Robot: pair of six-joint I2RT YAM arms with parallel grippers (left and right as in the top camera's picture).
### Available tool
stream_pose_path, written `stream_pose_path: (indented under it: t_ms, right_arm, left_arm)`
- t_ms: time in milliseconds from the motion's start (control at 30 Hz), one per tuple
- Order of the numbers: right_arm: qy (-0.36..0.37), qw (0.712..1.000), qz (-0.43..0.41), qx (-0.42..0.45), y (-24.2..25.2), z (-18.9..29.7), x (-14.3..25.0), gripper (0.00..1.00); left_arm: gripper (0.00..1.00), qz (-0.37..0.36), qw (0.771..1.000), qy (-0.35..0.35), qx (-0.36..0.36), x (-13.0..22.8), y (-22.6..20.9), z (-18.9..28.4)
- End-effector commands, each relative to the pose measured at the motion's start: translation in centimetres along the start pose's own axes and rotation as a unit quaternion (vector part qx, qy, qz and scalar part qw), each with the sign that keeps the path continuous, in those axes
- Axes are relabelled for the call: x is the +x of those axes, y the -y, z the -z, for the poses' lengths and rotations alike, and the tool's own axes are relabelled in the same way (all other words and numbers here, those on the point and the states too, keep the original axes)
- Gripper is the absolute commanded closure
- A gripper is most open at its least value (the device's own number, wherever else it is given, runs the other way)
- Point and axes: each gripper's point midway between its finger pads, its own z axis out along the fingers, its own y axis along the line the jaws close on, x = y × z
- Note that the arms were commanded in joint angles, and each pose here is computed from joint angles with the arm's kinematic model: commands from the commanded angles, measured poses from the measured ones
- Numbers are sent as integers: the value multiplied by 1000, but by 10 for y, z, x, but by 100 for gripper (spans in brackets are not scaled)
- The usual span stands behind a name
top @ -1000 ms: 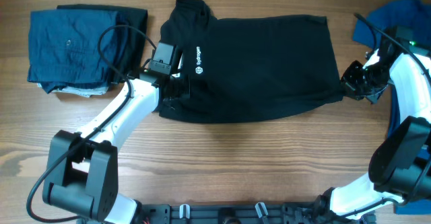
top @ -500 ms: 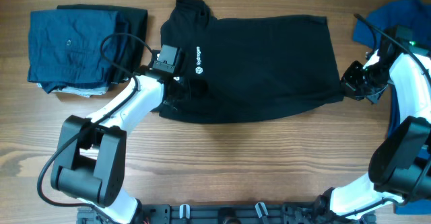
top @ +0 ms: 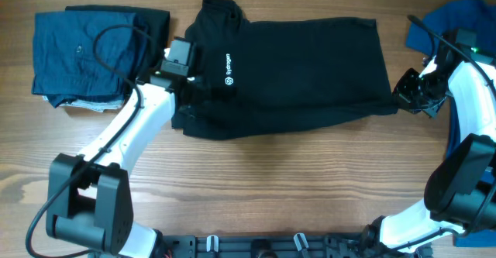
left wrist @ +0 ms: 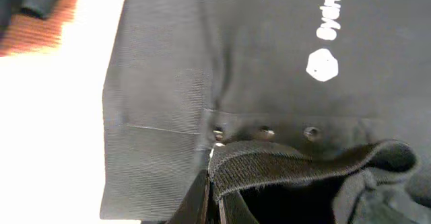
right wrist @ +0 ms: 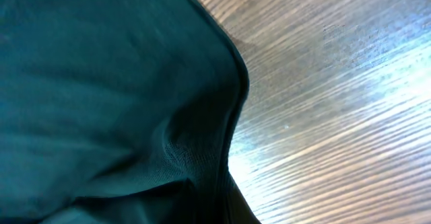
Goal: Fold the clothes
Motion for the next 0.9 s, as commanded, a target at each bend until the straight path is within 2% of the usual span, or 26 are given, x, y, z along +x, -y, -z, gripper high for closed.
stream_pose_path:
  t_ms: [0,267,567,867]
  right_arm:
    - [20,1000,20,4,-1,0,-13,96]
    - [48,998,38,-18,-11,1,-27,96]
    - [72,992,89,-55,-45,-16,-31,96]
    - [65,991,111,-24,-57,-50,-32,96]
  left_arm:
    - [96,35,999,26,-13,-20,-21,8]
    - [96,66,996,55,-14,-41,-39,8]
    - [96,67,996,58,-13,-43,-39,5]
    - [96,67,996,61,-17,-44,-40,5]
